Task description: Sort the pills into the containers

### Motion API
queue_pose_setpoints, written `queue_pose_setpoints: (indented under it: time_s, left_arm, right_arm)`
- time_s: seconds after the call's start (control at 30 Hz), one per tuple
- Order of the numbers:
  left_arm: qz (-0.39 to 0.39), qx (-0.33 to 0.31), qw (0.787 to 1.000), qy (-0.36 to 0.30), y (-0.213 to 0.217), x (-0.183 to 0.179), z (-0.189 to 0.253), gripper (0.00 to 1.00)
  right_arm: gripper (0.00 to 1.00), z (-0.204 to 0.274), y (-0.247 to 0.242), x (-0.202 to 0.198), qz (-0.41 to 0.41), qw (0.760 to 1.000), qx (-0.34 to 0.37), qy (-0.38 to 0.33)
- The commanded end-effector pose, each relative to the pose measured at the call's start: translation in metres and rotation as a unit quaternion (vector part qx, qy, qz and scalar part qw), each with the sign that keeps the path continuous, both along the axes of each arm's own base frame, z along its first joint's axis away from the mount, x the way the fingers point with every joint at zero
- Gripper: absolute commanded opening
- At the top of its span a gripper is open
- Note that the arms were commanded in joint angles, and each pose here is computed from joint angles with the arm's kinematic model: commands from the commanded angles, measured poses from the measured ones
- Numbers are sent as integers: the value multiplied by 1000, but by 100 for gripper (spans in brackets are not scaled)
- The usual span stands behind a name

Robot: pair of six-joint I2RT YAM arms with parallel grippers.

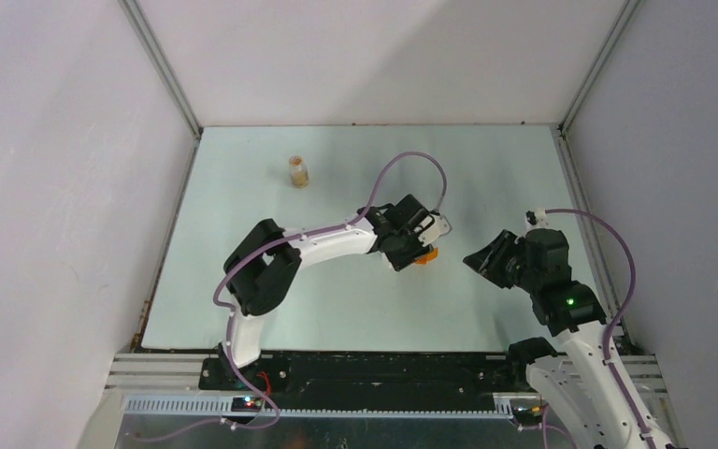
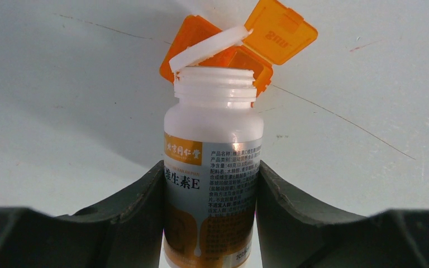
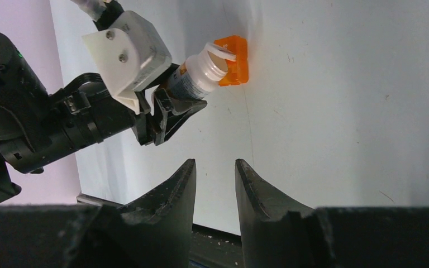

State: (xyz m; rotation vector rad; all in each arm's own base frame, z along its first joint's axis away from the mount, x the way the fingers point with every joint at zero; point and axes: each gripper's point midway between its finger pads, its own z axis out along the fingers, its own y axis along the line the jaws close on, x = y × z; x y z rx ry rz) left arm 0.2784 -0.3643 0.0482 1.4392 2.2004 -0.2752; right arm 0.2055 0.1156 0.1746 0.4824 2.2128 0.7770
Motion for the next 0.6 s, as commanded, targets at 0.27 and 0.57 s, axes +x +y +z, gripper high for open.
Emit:
queue_pose_setpoints:
  time_s: [0.27,0.57]
  left_arm:
    - [-19,59,996,-57,1,8,10,0]
    - [-40,87,993,-64,1,5,14,0]
  right_arm:
    - [36,0,-1,0,2,1000,5,-4]
    - [37,-5,-4,2,-3,1000,1,0]
